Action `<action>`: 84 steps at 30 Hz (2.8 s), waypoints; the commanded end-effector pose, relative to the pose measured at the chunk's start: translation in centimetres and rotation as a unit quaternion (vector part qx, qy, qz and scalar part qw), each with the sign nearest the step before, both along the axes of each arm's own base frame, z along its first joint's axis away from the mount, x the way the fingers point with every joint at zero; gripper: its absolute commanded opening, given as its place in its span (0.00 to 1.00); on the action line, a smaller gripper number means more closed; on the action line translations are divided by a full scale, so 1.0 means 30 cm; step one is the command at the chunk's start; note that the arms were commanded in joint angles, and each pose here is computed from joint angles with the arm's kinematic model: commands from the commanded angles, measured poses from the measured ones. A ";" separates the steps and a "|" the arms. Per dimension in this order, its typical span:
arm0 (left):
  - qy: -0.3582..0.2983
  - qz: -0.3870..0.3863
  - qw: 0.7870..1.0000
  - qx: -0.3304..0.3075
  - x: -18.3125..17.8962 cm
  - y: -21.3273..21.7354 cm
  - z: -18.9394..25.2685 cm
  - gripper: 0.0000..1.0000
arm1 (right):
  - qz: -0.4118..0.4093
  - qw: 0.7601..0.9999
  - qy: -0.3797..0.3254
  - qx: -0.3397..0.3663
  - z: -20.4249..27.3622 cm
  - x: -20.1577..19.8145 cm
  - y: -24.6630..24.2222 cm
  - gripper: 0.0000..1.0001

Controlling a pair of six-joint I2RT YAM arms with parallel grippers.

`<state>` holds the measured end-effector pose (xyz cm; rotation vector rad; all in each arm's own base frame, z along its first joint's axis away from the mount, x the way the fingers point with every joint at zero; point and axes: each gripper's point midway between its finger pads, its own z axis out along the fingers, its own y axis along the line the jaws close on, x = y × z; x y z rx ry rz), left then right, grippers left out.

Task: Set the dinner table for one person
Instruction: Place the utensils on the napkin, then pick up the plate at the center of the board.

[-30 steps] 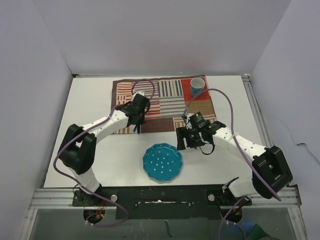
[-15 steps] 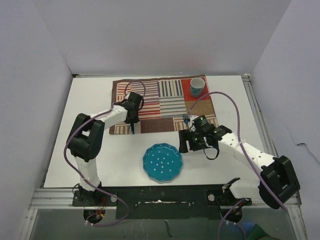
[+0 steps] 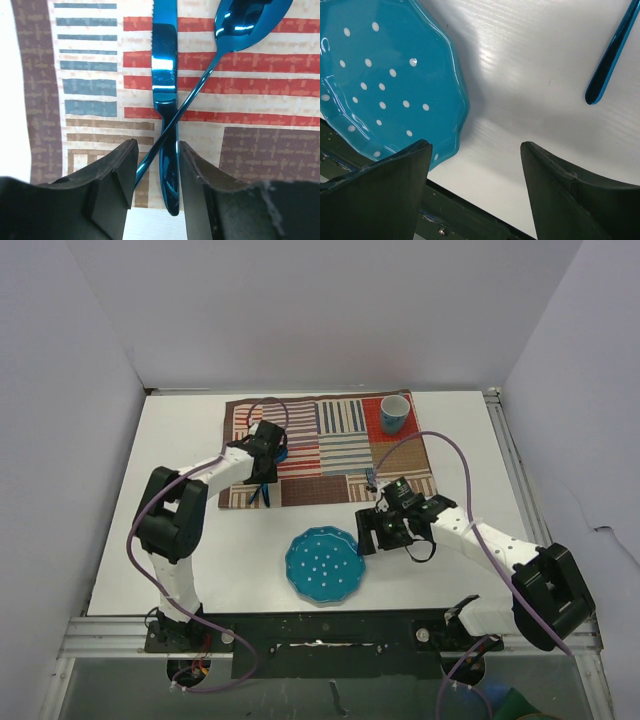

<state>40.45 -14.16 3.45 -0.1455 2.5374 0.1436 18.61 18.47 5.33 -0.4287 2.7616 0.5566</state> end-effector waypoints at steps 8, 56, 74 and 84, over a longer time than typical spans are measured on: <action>-0.024 0.002 1.000 -0.014 -0.110 -0.050 0.168 0.38 | 0.020 1.000 -0.007 0.019 0.006 0.005 0.057 0.73; 0.016 -0.079 0.995 -0.052 -0.848 -0.251 0.153 0.35 | 0.037 0.998 0.028 -0.030 -0.071 -0.044 0.078 0.36; 0.020 -0.085 0.979 -0.186 -0.893 -0.363 0.099 0.34 | 0.039 0.999 0.022 -0.031 -0.056 -0.039 0.089 0.36; 0.027 -0.081 0.975 -0.207 -0.905 -0.380 0.046 0.34 | 0.038 0.998 0.027 -0.035 -0.069 -0.049 0.083 0.36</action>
